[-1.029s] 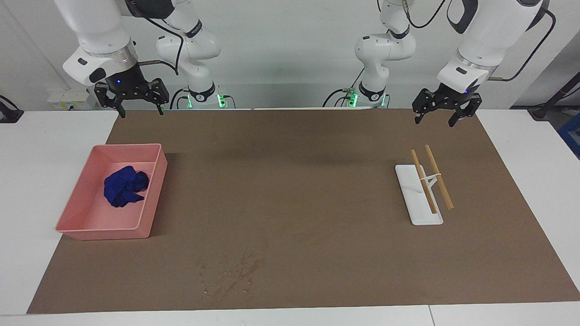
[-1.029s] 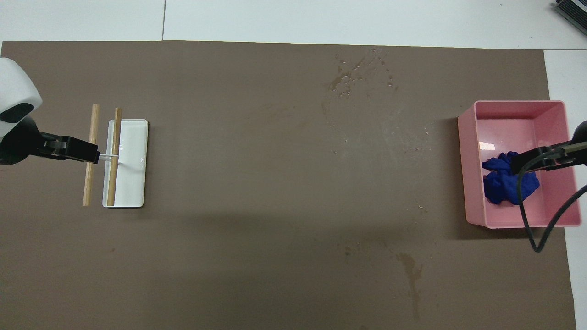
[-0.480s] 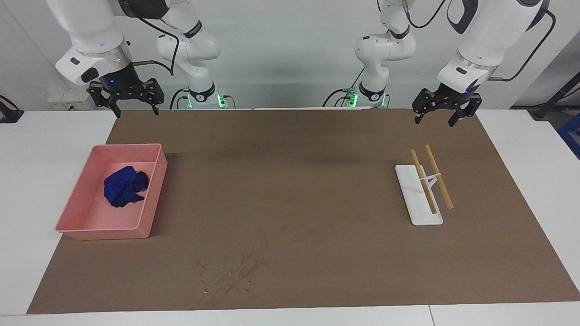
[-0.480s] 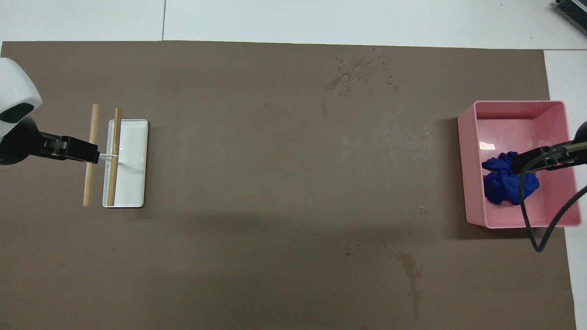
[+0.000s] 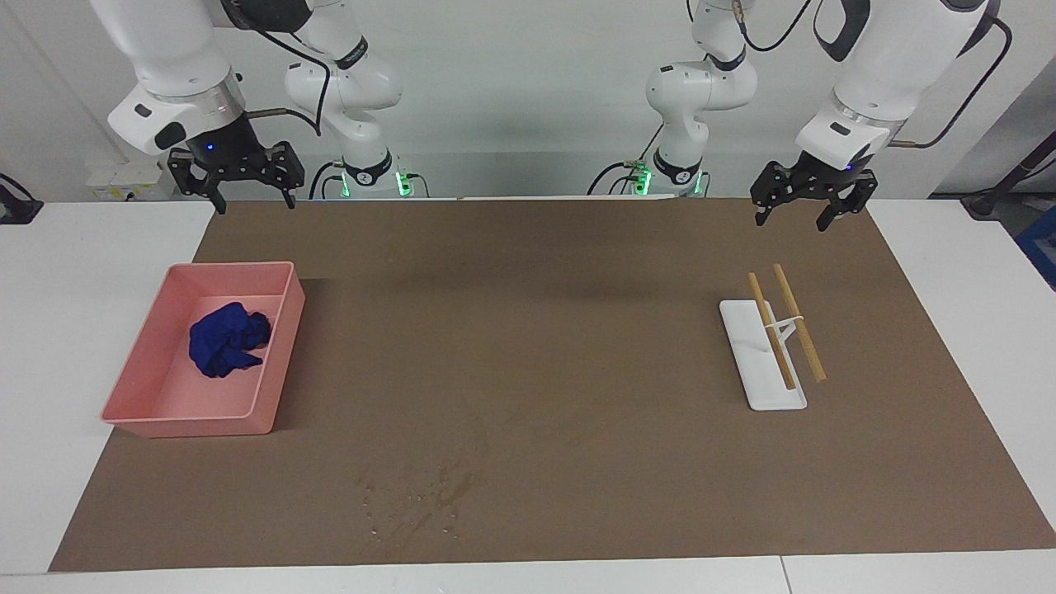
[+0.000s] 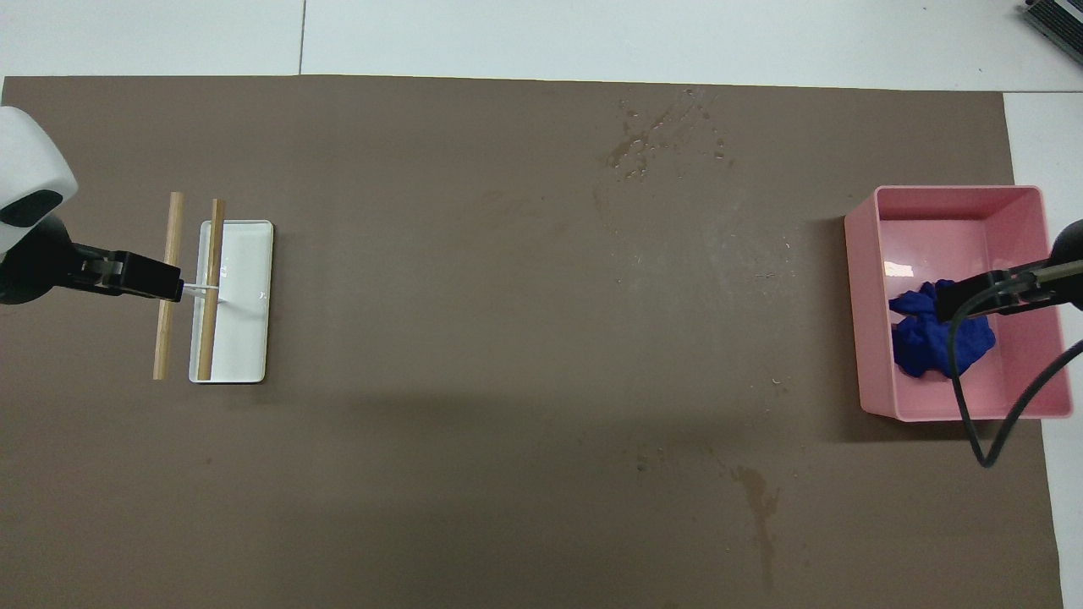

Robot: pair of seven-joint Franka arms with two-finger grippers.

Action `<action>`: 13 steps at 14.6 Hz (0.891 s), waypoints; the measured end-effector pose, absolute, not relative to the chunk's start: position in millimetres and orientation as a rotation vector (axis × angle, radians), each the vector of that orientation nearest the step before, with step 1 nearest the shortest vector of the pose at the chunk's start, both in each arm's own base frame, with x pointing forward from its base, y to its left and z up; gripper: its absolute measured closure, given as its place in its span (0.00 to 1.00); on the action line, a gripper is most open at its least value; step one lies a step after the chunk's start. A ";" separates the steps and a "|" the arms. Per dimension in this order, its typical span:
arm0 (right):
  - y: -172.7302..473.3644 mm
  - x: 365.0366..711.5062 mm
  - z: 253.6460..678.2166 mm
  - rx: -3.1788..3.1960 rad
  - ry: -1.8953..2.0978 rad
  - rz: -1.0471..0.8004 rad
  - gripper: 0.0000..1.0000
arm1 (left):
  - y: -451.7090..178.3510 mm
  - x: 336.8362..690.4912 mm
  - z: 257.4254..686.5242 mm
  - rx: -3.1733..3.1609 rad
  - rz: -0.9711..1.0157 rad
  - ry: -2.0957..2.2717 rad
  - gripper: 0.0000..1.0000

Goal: Wipe water with towel using both arms

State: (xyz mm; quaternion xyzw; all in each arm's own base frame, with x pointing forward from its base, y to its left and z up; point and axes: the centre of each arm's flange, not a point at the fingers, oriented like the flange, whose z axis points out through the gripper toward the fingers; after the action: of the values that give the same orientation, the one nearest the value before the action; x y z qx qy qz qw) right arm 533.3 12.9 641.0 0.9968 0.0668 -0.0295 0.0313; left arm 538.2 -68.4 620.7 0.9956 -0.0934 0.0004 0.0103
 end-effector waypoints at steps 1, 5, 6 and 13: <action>13.3 533.1 641.6 3.071 0.206 -0.089 0.00 | -68.4 538.2 620.7 3.107 0.001 -0.292 0.00; 13.4 532.7 642.9 3.071 0.205 -0.085 0.00 | -68.4 538.2 620.7 3.107 0.001 -0.292 0.00; 13.3 532.7 642.9 3.071 0.205 -0.085 0.00 | -68.4 538.2 620.7 3.107 0.001 -0.292 0.00; 13.9 532.5 642.3 3.081 0.205 -0.088 0.00 | -68.4 538.2 620.7 3.107 0.001 -0.292 0.00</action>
State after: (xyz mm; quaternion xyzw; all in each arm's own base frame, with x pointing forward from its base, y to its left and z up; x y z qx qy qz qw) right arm 532.5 13.9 642.3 0.9970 0.0664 -0.0286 0.0261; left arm 538.2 -68.4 620.7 0.9956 -0.0934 0.0004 0.0103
